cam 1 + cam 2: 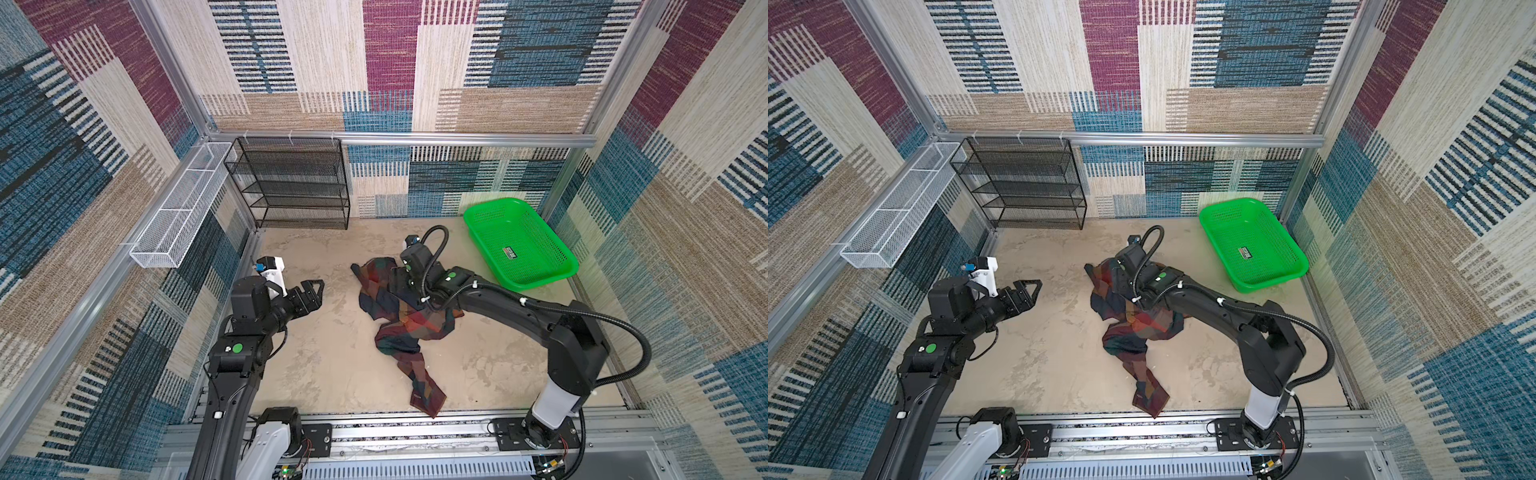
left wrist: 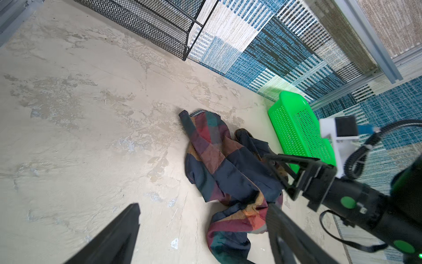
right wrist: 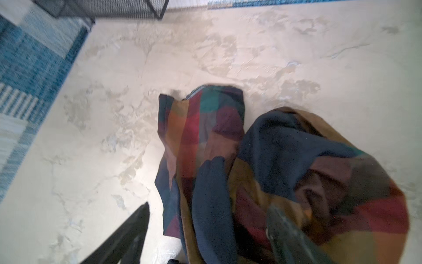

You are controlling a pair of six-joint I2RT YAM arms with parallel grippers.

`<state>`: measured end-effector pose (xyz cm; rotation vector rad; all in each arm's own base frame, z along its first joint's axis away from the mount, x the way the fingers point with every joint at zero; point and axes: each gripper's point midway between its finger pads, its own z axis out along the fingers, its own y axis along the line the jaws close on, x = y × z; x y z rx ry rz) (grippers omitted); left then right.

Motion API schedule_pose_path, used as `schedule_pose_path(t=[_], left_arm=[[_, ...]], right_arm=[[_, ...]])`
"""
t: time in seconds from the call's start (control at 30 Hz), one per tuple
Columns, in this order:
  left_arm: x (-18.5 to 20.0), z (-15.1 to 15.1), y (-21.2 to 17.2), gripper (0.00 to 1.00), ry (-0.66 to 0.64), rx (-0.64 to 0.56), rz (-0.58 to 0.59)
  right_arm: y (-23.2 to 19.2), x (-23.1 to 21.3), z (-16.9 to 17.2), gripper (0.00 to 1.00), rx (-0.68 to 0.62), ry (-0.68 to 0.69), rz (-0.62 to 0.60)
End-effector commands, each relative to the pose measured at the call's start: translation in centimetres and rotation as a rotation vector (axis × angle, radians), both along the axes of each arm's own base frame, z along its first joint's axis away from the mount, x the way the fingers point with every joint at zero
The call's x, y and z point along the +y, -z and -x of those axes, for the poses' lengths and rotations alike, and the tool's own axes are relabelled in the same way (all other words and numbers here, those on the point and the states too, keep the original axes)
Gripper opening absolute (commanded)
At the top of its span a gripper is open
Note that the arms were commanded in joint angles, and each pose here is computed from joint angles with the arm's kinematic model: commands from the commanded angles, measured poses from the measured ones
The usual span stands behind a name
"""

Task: Fold and stack the long sleeve shirts
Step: 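Lower the right gripper onto the shirt while the left gripper reaches toward it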

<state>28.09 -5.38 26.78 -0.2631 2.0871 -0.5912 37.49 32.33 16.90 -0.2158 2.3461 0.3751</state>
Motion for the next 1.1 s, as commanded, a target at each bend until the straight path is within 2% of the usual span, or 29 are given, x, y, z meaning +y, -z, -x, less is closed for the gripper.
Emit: schedule_pose_path(t=[0.0, 0.1, 0.2, 0.33, 0.4, 0.5, 0.53, 0.57, 0.67, 0.87, 1.07], left_arm=[[0.9, 0.0, 0.4, 0.89, -0.032, 0.020, -0.052], [1.2, -0.2, 0.9, 0.89, -0.048, 0.041, -0.063], [1.2, -0.5, 1.6, 0.89, -0.048, 0.077, -0.066], [0.9, -0.9, 2.5, 0.89, -0.035, 0.119, -0.050], [0.7, -1.2, 2.9, 0.89, -0.026, 0.133, -0.037], [0.5, -1.6, 3.5, 0.89, -0.024, 0.161, -0.023], [0.4, -1.8, 3.9, 0.89, -0.020, 0.176, -0.017], [0.3, -1.9, 4.1, 0.89, -0.018, 0.188, -0.010], [-0.7, -2.4, 5.1, 0.89, -0.004, 0.245, 0.035], [-3.8, -2.9, 8.5, 0.90, -0.013, 0.397, 0.073], [-6.8, -4.5, 9.1, 0.99, -0.011, 0.464, 0.189]], right_arm=[[-0.2, 1.8, 0.1, 0.79, -0.046, -0.091, 0.077], [0.2, 3.1, 0.8, 0.75, -0.054, -0.131, 0.105], [3.4, 2.8, 1.7, 0.71, 0.011, -0.161, 0.164], [5.7, 2.1, 3.2, 0.65, 0.045, -0.187, 0.166], [5.9, 1.5, 3.4, 0.56, 0.042, -0.177, 0.179], [5.9, 1.8, 3.7, 0.37, 0.044, -0.206, 0.171], [5.6, 2.1, 3.9, 0.23, 0.043, -0.226, 0.158], [5.1, 2.2, 4.0, 0.15, 0.038, -0.234, 0.147], [2.4, 2.9, 4.5, 0.00, -0.007, -0.288, 0.088], [-3.8, 4.1, 8.2, 0.00, -0.101, -0.494, -0.090], [-5.2, 3.5, 11.6, 0.00, -0.143, -0.641, -0.138]])
